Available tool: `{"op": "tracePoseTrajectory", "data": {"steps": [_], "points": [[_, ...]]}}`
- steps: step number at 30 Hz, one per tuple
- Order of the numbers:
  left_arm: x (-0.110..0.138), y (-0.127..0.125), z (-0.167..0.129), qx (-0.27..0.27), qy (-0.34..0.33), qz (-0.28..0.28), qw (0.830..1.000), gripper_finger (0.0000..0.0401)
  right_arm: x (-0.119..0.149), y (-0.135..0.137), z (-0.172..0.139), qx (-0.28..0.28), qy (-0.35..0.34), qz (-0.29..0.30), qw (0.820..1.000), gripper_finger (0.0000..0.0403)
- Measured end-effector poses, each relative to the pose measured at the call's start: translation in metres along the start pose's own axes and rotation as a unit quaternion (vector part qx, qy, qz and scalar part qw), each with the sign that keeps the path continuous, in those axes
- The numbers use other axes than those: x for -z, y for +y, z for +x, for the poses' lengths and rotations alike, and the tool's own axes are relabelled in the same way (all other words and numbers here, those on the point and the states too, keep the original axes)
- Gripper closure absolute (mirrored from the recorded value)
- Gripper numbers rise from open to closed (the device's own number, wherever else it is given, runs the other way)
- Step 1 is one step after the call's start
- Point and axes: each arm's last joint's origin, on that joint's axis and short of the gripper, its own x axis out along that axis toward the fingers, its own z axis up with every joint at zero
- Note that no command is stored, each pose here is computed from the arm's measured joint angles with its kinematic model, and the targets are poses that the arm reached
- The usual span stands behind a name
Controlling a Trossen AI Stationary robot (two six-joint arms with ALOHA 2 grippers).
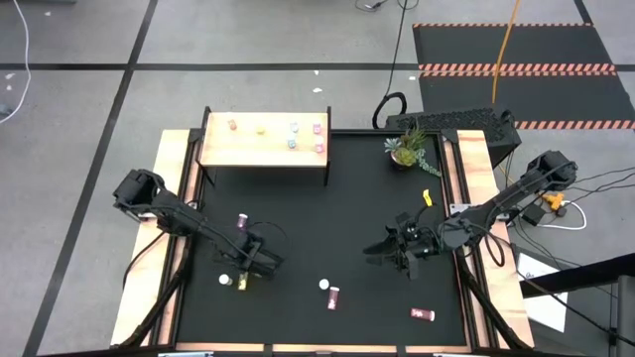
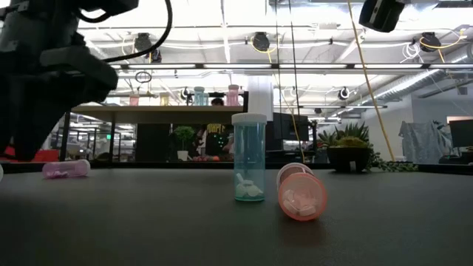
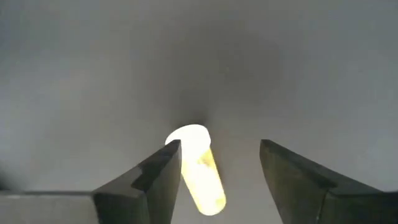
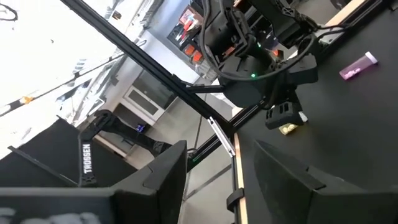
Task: Pick and place medicine bottles onto shelf by color
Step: Put the right yellow pill bottle on the shelf aligned with the other yellow pill bottle
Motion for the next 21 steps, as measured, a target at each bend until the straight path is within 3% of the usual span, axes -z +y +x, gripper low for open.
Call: {"op": "tracePoseTrajectory", "data": {"steps": [8,15,21], "points": [[-0.001,0.014,0.023,-0.018,0.029,-0.022,0.999,0.0178,0.003,0.003,-0.001,-0.006,0.008,0.011,1.0,0.0227],[-0.005,0.007,0.022,0.021,0.026,-0.003,0.999,0.018,0.002,0.002,-0.001,0.007,-0.01,0.012,1.0,0.0227],[-0.005,0.006,0.022,0.022,0.026,0.012,0.999,0.0221,-0.002,-0.002,0.0,0.018,-0.023,0.019,0.999,0.0227]]}}
